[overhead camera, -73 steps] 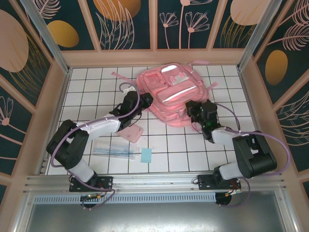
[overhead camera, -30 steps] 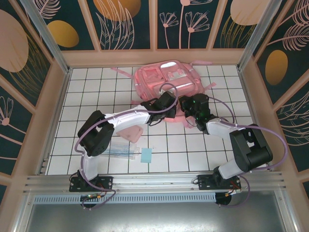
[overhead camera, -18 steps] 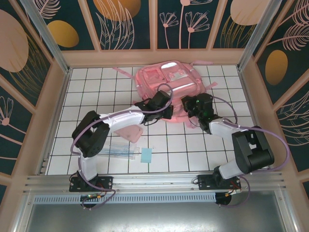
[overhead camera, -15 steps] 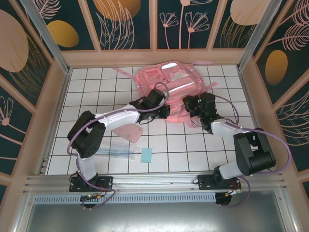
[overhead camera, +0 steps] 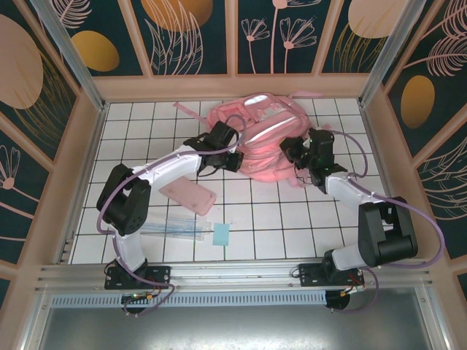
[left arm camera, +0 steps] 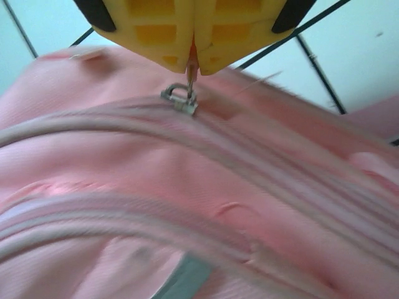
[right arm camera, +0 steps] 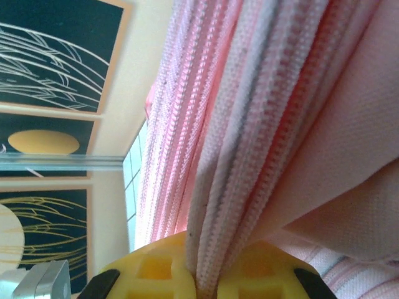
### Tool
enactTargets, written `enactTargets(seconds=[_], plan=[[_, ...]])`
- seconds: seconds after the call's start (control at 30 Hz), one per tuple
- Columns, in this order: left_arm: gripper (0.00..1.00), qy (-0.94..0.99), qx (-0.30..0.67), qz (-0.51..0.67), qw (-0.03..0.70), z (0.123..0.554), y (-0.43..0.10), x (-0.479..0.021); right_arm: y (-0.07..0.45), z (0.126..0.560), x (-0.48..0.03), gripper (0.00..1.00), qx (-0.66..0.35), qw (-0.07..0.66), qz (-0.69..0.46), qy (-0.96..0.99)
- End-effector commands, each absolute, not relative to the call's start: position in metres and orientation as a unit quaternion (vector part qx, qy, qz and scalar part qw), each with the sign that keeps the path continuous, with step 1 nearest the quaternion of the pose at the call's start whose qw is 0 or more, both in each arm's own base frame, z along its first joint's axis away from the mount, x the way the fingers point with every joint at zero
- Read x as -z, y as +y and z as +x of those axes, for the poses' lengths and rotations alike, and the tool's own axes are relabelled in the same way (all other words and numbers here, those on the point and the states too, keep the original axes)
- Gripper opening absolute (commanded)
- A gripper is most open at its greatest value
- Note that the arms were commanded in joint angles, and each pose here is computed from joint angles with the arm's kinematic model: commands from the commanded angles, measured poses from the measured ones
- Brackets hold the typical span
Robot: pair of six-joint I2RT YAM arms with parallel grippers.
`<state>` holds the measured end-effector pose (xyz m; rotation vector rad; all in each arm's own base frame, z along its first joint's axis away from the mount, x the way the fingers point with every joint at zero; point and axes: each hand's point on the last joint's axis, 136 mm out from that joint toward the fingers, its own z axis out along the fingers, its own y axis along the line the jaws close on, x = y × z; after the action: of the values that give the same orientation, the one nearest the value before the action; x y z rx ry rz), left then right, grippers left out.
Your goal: Pack books, pencil case, and school supplies into a backpack
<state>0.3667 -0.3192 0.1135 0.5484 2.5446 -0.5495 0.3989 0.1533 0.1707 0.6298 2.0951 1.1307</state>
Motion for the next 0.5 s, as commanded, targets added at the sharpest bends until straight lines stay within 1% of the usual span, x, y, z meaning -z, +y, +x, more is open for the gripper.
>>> enactTargets(seconds=[0.0,0.07,0.13,0.27,0.3,0.33,0.4,0.47], plan=[[0.0,0.963,0.065,0.22,0.143,0.343,-0.256,-0.072,0.137,0.429,-0.217,0.0,-0.407,0.425,0.168,0.791],[0.0,0.962,0.043,0.221,0.157,0.35,-0.25,-0.067,0.146,0.432,-0.219,0.0,-0.424,0.415,0.148,0.792],[0.0,0.961,0.05,0.209,0.173,0.361,-0.253,-0.066,0.152,0.435,-0.219,0.0,-0.435,0.406,0.139,0.792],[0.0,0.957,0.099,0.191,0.196,0.379,-0.276,-0.074,0.154,0.441,-0.213,0.0,-0.434,0.395,0.131,0.799],[0.0,0.954,0.125,0.19,0.195,0.379,-0.287,-0.08,0.152,0.444,-0.21,0.0,-0.426,0.395,0.132,0.803],[0.0,0.949,0.165,0.186,0.193,0.377,-0.3,-0.088,0.147,0.449,-0.206,0.03,-0.416,0.39,0.139,0.81],[0.0,0.935,0.246,0.173,0.191,0.372,-0.327,-0.107,0.144,0.453,-0.205,0.35,-0.412,0.373,0.148,0.818],[0.0,0.915,0.314,0.157,0.2,0.37,-0.349,-0.13,0.144,0.448,-0.205,0.63,-0.407,0.361,0.159,0.824]])
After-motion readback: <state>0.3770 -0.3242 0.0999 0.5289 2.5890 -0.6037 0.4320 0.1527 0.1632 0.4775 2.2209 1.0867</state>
